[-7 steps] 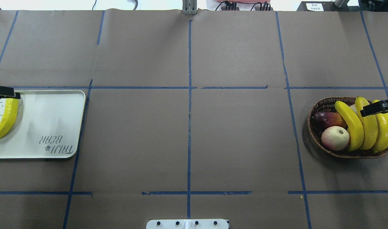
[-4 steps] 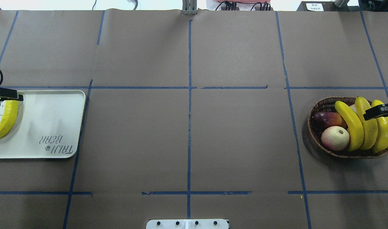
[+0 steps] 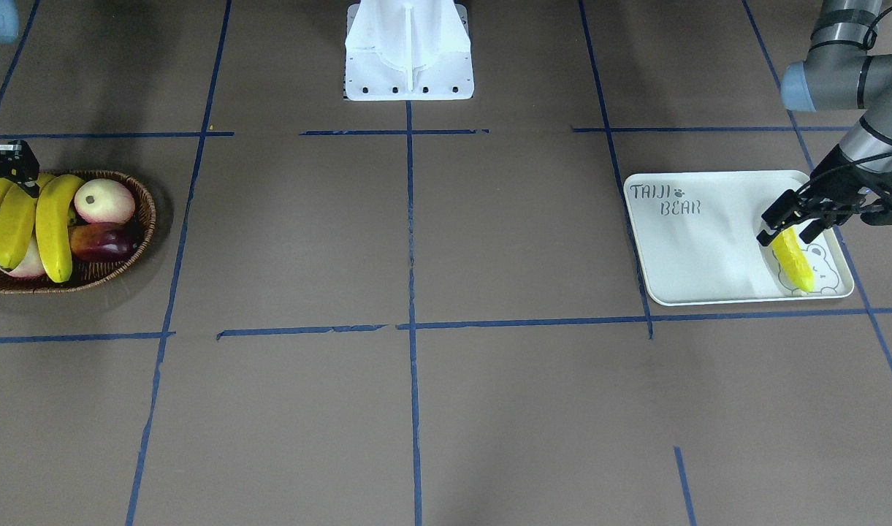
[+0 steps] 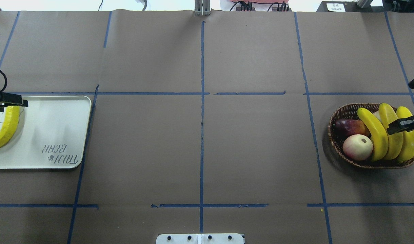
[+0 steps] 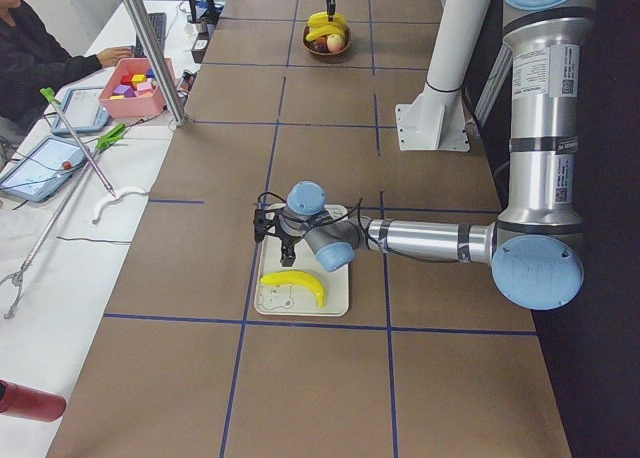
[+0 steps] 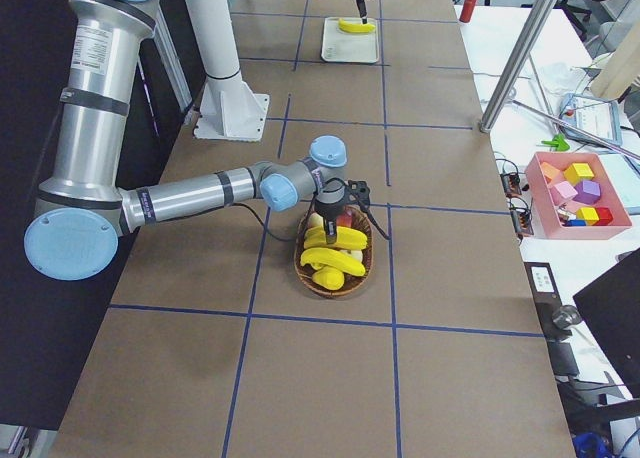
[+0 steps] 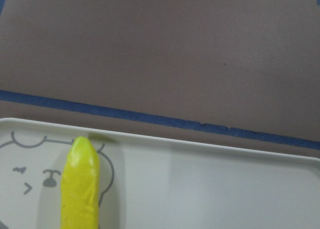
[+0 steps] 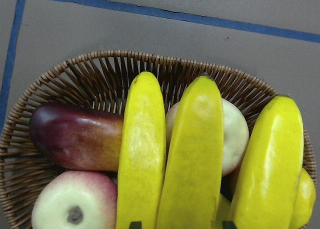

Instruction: Transfer all bananas from basket to plate

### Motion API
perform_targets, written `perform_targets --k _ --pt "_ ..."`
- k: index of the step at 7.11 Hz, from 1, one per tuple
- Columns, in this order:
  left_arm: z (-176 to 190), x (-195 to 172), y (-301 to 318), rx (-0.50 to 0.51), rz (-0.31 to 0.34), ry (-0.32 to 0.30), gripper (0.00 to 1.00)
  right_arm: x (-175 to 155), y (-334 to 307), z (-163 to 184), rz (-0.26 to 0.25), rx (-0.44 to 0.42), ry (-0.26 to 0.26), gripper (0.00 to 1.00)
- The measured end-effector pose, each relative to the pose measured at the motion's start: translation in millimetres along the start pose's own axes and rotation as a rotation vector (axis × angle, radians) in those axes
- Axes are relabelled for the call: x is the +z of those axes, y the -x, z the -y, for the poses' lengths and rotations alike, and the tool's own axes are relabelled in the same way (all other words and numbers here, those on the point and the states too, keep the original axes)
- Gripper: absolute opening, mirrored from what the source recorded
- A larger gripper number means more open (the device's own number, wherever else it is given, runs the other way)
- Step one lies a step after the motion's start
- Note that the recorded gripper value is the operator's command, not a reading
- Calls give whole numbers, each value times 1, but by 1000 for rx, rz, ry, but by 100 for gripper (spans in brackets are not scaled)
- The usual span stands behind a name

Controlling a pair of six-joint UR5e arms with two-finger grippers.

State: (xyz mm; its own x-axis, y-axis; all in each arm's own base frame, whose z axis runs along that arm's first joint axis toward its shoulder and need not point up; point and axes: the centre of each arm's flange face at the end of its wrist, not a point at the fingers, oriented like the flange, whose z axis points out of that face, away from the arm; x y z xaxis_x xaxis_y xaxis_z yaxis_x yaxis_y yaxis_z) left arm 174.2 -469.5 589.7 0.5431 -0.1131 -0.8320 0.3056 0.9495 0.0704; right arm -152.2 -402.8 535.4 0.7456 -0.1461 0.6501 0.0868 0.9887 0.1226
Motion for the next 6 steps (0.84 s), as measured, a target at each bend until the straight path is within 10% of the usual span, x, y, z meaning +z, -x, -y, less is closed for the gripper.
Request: perform_targets --k 3,5,6 --pt "0 1 1 -1 2 1 99 12 2 -2 -4 -12 24 60" --pt "1 1 0 0 1 1 99 14 2 -2 -6 -13 28 10" --pt "1 1 -1 0 0 0 99 14 2 -2 -6 -13 29 2"
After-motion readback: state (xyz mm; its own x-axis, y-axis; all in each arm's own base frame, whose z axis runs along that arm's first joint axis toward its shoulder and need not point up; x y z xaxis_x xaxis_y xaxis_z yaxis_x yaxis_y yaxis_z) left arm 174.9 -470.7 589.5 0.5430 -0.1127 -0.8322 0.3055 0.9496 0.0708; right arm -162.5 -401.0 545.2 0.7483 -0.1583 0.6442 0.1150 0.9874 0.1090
